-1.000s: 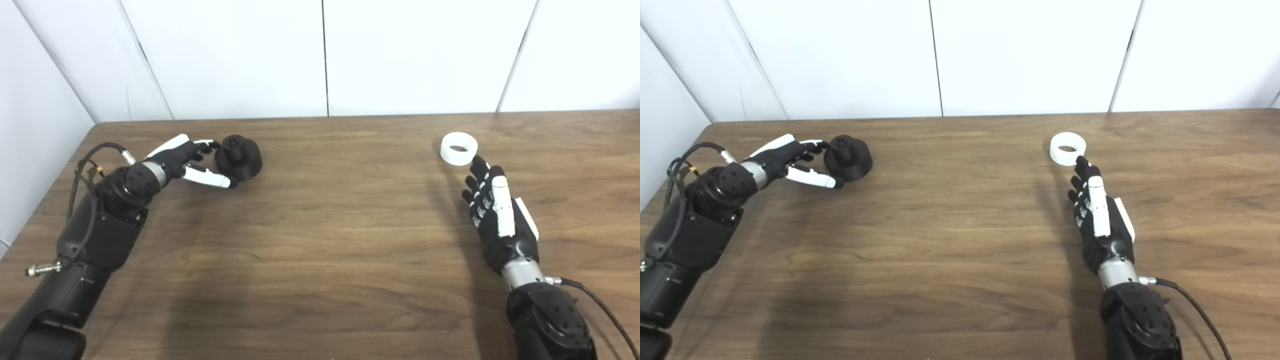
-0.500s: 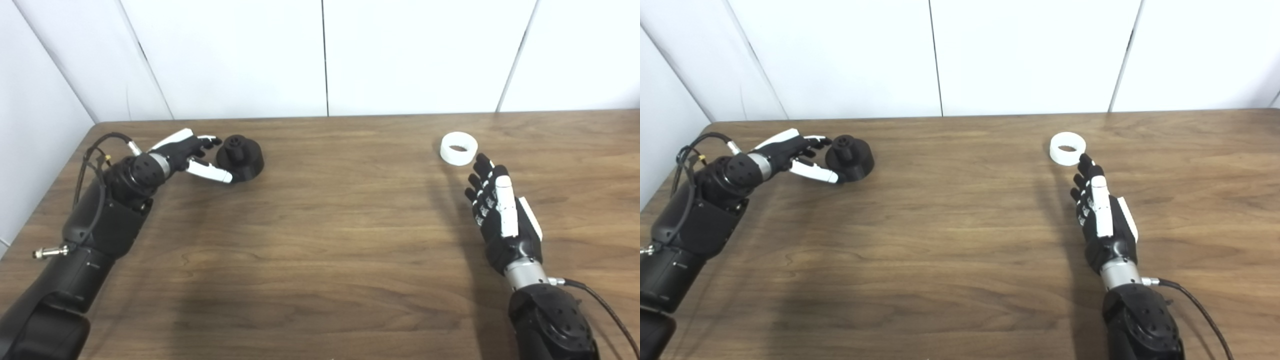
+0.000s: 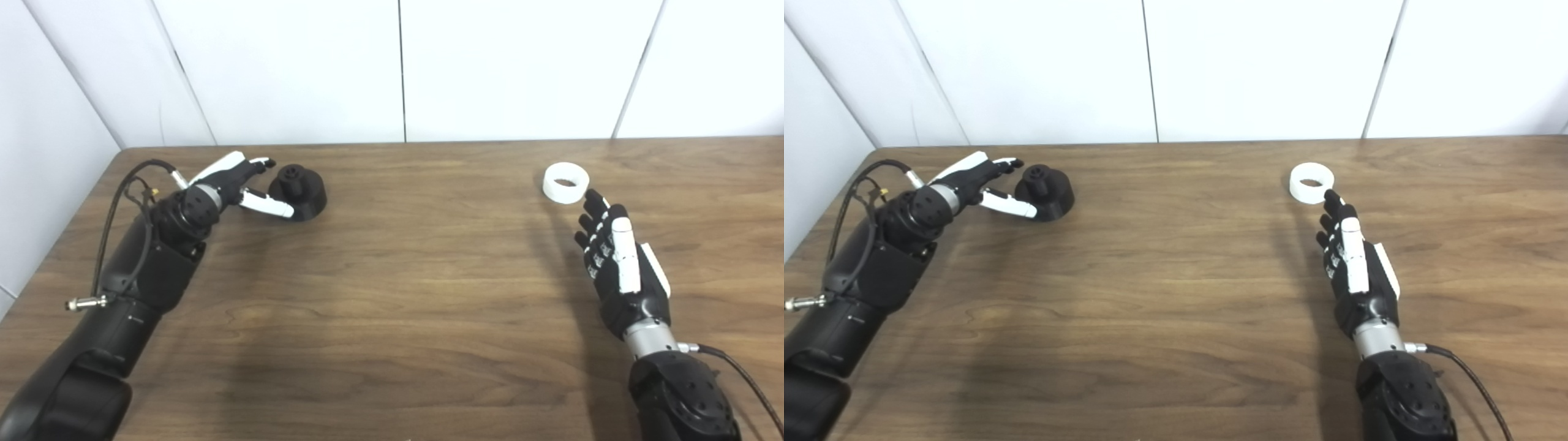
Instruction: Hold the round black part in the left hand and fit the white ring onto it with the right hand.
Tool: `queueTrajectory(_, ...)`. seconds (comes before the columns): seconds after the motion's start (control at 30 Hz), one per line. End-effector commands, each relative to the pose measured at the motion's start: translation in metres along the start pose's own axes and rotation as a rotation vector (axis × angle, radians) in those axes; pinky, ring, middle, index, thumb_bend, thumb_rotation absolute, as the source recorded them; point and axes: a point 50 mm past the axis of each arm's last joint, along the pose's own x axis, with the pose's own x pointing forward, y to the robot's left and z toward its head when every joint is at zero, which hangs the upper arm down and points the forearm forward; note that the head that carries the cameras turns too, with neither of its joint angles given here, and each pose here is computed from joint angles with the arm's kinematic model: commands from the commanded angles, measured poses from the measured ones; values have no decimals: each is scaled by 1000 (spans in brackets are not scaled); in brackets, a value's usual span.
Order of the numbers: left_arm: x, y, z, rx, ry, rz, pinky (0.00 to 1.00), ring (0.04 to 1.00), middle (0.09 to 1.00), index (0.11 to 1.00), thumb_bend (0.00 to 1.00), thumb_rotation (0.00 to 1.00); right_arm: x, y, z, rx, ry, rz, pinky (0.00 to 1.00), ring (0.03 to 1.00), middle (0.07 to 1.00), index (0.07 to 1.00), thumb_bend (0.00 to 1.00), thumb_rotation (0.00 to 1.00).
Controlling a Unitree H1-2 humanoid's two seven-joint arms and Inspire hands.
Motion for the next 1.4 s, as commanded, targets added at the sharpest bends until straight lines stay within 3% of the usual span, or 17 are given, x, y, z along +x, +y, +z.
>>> queueTrajectory(0.0,1,24,23,26,-65,72,888,989,984,982,1000,385,4,4,20,-9,-96,14,1000,1000,992,947,476,1000)
queueTrajectory(0.63,4,11,34,71,-111,28,875,964,940,910,1000,406,6,2,21,-9,-99,-1,1000,1000,987,943,490,1000)
queueTrajectory(0.9,4,8,36,62,-110,27,894,969,927,845,996,326,6,2,23,-14,-104,3,1000,1000,981,941,498,1000)
queueTrajectory(1.37,4,-2,31,28,-172,68,842,925,881,744,924,233,6,5,27,-12,-96,1,1000,1000,982,946,492,1000)
